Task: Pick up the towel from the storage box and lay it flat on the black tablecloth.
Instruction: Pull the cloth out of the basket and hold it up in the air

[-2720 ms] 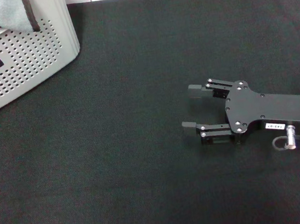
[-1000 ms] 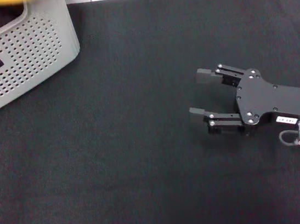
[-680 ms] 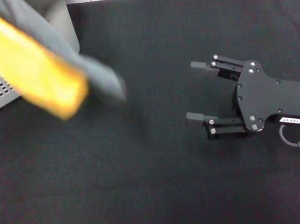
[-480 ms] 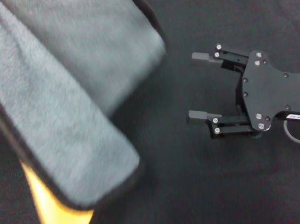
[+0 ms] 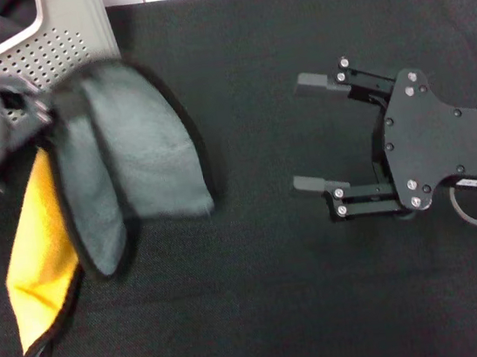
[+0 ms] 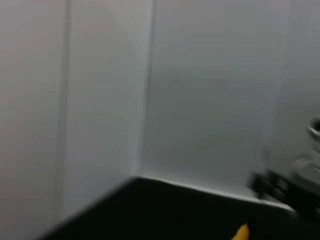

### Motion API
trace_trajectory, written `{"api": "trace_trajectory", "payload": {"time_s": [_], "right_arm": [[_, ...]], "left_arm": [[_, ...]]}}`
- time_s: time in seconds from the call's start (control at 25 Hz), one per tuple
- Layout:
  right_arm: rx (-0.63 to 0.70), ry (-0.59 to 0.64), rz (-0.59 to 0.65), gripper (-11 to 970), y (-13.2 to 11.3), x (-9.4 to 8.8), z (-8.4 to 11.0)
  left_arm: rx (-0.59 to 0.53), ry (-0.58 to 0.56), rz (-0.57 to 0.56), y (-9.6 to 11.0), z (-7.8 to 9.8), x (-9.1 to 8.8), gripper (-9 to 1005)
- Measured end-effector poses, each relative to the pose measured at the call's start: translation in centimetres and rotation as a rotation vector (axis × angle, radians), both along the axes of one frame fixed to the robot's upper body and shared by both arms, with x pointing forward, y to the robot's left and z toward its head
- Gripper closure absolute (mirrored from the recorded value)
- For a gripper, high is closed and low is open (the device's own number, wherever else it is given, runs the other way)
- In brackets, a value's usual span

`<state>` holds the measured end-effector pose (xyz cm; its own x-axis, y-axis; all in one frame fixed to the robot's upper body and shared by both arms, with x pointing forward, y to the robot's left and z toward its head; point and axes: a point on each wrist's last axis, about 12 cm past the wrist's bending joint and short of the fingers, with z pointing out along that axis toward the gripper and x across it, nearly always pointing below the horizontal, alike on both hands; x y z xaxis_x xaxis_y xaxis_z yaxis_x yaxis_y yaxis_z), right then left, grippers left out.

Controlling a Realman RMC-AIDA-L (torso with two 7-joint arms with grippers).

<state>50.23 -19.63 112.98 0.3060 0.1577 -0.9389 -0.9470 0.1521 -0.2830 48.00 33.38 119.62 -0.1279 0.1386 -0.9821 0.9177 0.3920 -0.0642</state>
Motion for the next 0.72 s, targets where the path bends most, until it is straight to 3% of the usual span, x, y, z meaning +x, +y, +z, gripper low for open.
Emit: {"api": "trace_trajectory", "payload": {"time_s": [0.16, 0.48, 0.72], "right_arm": [[-0.009, -0.018, -0.02, 165, 0.3, 0.7, 0.5], [-0.066, 0.023, -0.026, 180, 1.9, 3.4, 0.8], [-0.069, 0.021, 0.032, 350, 3.1, 3.2, 0.9]], "left_arm": [[0.019, 0.052, -0.125, -1.6, -1.8, 0.6, 973], [0.038, 0.083, -0.218, -3.6, -2.2, 1.5, 972], [0.031, 0.093, -0.218, -4.0, -2.2, 2.1, 971]]}}
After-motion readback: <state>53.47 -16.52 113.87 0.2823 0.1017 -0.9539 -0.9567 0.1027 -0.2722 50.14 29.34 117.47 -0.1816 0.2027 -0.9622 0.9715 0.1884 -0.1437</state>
